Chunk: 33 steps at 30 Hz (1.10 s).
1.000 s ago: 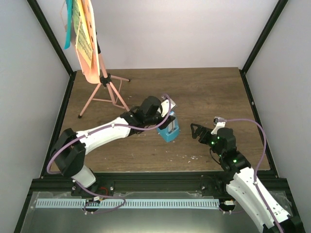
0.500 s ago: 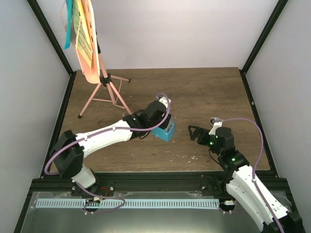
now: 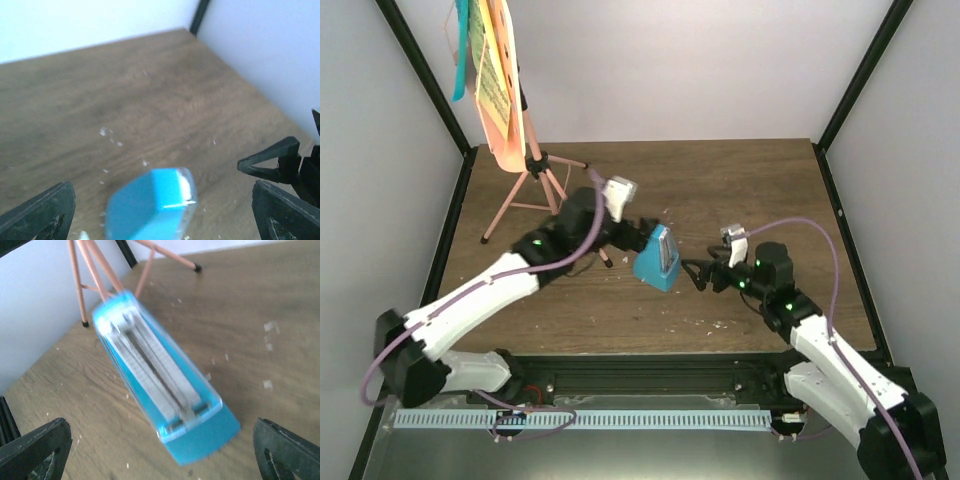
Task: Pack up the instrument practice props
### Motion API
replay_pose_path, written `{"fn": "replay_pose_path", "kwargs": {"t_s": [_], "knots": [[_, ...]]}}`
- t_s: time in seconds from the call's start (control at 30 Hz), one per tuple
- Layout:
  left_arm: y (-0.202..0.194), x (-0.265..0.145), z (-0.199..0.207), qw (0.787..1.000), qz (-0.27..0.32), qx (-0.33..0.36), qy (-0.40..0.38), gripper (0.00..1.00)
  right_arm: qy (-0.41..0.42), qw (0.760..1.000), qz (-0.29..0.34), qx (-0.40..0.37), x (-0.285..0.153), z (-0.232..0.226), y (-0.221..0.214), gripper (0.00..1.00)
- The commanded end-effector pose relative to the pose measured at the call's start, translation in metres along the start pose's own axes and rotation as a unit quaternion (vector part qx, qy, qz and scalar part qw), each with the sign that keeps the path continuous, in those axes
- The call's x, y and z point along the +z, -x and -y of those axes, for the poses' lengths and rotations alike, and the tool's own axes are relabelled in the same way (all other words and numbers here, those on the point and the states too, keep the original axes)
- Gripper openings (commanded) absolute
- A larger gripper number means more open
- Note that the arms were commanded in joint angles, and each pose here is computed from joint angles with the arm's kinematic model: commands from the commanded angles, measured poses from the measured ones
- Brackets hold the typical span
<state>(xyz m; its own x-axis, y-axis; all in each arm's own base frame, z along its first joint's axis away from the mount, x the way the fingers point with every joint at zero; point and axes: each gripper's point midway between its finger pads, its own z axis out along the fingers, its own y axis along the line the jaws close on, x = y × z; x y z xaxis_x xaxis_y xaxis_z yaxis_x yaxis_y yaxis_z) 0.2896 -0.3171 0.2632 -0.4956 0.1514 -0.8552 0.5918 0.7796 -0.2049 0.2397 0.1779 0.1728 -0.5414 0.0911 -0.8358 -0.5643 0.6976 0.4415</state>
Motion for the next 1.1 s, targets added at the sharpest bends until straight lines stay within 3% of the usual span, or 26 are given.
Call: {"fn": "replay_pose_path", "kwargs": {"t_s": [0.0, 0.23, 0.43, 0.57, 0.77, 0.97, 1.07], "knots": [[0.005, -0.040, -0.034, 0.999, -0.009, -0.044, -0.031, 0.98, 0.068, 0.987, 0.060, -0.132, 0.010, -0.041, 0.071, 1.00], [0.005, -0.093, -0.117, 0.989, 0.022, -0.146, -0.001, 0.97, 0.137, 0.974, -0.026, -0.180, 0.065, -0.052, 0.077, 0.96], [-0.019, -0.119, -0.164, 0.984, 0.030, -0.159, 0.076, 0.97, 0.186, 0.959, -0.053, -0.206, 0.092, -0.073, 0.065, 0.95], [-0.031, -0.128, -0.185, 0.980, 0.027, -0.143, 0.137, 0.97, 0.142, 0.962, -0.062, -0.223, 0.110, -0.062, 0.058, 0.93], [-0.040, -0.130, -0.188, 0.979, 0.037, -0.130, 0.150, 0.97, 0.060, 0.968, -0.060, -0.236, 0.120, -0.032, 0.052, 0.80], [-0.059, -0.127, -0.197, 0.976, 0.026, -0.132, 0.172, 0.97, -0.054, 0.975, -0.057, -0.206, 0.124, 0.010, 0.053, 0.68], [-0.066, -0.129, -0.200, 0.973, 0.024, -0.135, 0.185, 0.97, -0.140, 0.971, -0.051, -0.187, 0.120, 0.042, 0.057, 0.68]]}}
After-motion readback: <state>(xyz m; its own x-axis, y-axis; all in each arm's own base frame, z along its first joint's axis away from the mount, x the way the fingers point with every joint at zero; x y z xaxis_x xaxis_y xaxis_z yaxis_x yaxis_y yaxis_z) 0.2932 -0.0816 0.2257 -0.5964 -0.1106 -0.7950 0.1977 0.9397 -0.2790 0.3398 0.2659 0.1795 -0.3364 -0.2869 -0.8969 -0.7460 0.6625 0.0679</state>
